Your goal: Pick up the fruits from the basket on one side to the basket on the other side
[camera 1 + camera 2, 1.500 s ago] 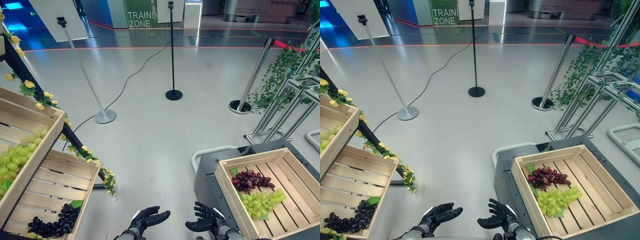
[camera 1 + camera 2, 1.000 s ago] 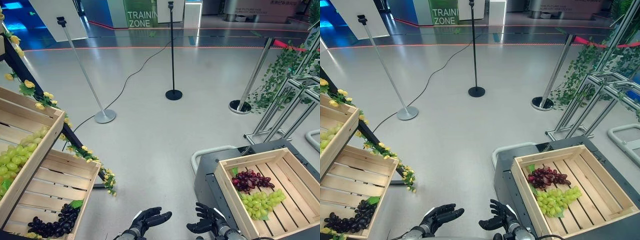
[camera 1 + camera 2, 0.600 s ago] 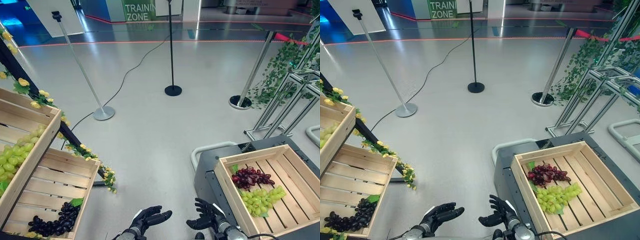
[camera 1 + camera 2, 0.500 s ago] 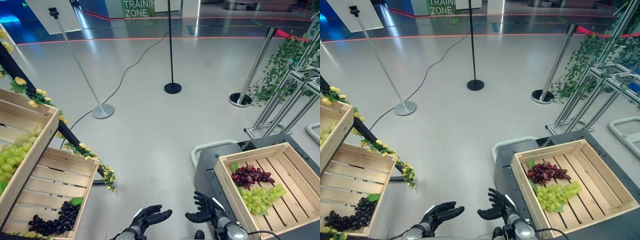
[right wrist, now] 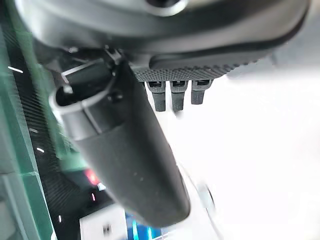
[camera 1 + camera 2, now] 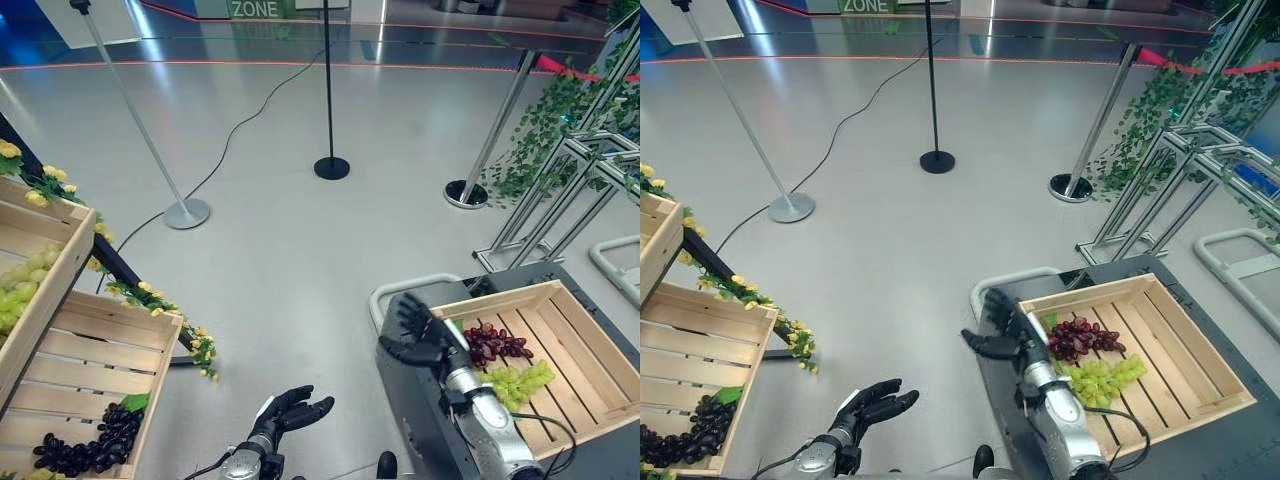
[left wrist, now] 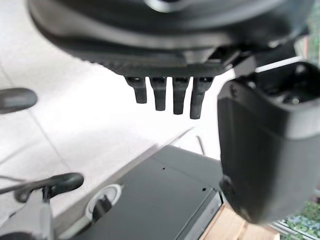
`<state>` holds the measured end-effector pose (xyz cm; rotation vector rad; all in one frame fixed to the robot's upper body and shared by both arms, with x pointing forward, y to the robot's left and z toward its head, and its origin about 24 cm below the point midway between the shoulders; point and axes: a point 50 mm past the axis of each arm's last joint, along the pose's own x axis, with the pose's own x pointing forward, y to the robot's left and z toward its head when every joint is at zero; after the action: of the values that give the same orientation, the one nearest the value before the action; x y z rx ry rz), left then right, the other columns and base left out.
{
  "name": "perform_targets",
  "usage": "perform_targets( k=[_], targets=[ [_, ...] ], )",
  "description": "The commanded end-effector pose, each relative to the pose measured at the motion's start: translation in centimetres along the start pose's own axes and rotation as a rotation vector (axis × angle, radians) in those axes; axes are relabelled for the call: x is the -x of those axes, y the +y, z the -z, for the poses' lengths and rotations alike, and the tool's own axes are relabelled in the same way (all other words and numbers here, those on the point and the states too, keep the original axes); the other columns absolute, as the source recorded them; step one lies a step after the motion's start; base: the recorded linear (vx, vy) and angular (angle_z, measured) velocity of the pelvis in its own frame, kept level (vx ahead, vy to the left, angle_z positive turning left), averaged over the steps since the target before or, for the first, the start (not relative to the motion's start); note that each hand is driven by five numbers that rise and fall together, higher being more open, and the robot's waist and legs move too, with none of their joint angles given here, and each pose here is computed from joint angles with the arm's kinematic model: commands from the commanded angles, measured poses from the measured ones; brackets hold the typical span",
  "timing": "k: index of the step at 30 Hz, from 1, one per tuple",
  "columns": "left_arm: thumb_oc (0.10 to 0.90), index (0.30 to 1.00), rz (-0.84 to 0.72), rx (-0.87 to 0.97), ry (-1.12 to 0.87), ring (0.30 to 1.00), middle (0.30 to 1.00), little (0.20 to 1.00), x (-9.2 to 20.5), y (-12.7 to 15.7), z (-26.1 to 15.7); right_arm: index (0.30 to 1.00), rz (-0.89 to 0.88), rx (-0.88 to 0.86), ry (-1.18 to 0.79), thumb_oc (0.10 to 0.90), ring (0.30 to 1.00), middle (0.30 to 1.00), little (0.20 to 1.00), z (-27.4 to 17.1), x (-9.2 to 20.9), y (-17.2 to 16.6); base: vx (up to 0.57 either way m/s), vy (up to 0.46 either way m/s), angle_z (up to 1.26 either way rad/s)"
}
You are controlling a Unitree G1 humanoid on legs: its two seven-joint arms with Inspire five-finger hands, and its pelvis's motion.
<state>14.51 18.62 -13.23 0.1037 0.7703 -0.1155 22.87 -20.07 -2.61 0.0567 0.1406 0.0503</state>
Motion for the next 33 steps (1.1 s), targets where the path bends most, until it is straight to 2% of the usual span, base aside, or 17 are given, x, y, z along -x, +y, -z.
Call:
perform_targets(
  k=[1,2,6,11,15,19,26,28,29,33],
  targets=[
    [0.8,0.9,-0.022,-0.064,-0.181,0.9,0.9,0.9,-0.7,0.8,-3.5,0.9,0.108,0.251,-0.376,0.8,0.9,0.9,0.9,-7.8,-1.9,-2.0,0.05,-0.075,-0.06],
    [0.8,0.9,-0.023,-0.063,-0.181,0.9,0.9,0.9,-0.7,0.8,-3.4,0.9,0.12,0.265,-0.38,0.8,0.9,0.9,0.9,-7.9,-1.8,-2.2,0.06,-0.096,-0.06],
    [0.8,0.9,-0.048,-0.04,-0.19,0.9,0.9,0.9,-0.2,1.5,-3.0,0.9,0.24,0.525,-0.421,0.8,0.9,0.9,0.9,-10.5,-1.6,-5.1,0.06,-0.108,-0.13],
    [0.8,0.9,-0.069,0.107,-0.311,0.9,0.9,0.9,0.0,2.0,-5.1,0.9,0.412,0.809,-0.409,0.8,0.9,0.9,0.9,-13.3,-1.2,-8.8,0.02,-0.116,-0.18],
    [0.8,0.9,-0.019,0.141,-0.352,0.9,0.9,0.9,0.0,1.3,-6.0,0.9,0.509,0.912,-0.362,0.8,0.9,0.9,0.9,-14.9,-2.3,-10.5,0.1,0.125,-0.26],
    [0.8,0.9,0.048,0.059,-0.365,0.9,0.9,0.9,-0.9,0.5,-7.9,0.9,0.559,1.01,-0.333,0.8,0.9,0.9,0.9,-17.2,-4.4,-10.9,0.08,0.189,-0.46],
    [0.8,0.9,0.044,0.123,-0.404,0.9,0.9,0.9,-1.1,1.9,-10.1,0.9,0.577,1.16,-0.319,0.8,0.9,0.9,0.9,-17.0,-4.5,-11.5,-0.03,0.081,-0.22],
    [0.8,0.9,0.023,0.14,-0.469,0.9,0.9,0.9,-1.4,3.1,-12.6,0.9,0.617,1.178,-0.344,0.8,0.9,0.9,0.9,-19.3,-6.0,-11.5,-0.3,-0.207,-0.01],
    [0.8,0.9,0.023,0.146,-0.52,0.9,0.9,0.9,-1.6,3.2,-14.3,0.9,0.65,1.212,-0.364,0.8,0.9,0.9,0.9,-21.9,-6.9,-11.8,-0.21,-0.143,-0.04],
    [0.8,0.9,0.019,0.176,-0.562,0.9,0.9,0.9,-1.4,2.5,-15.5,0.9,0.722,1.256,-0.322,0.8,0.9,0.9,0.9,-25.0,-7.4,-12.8,-0.16,-0.134,-0.05]
  ],
)
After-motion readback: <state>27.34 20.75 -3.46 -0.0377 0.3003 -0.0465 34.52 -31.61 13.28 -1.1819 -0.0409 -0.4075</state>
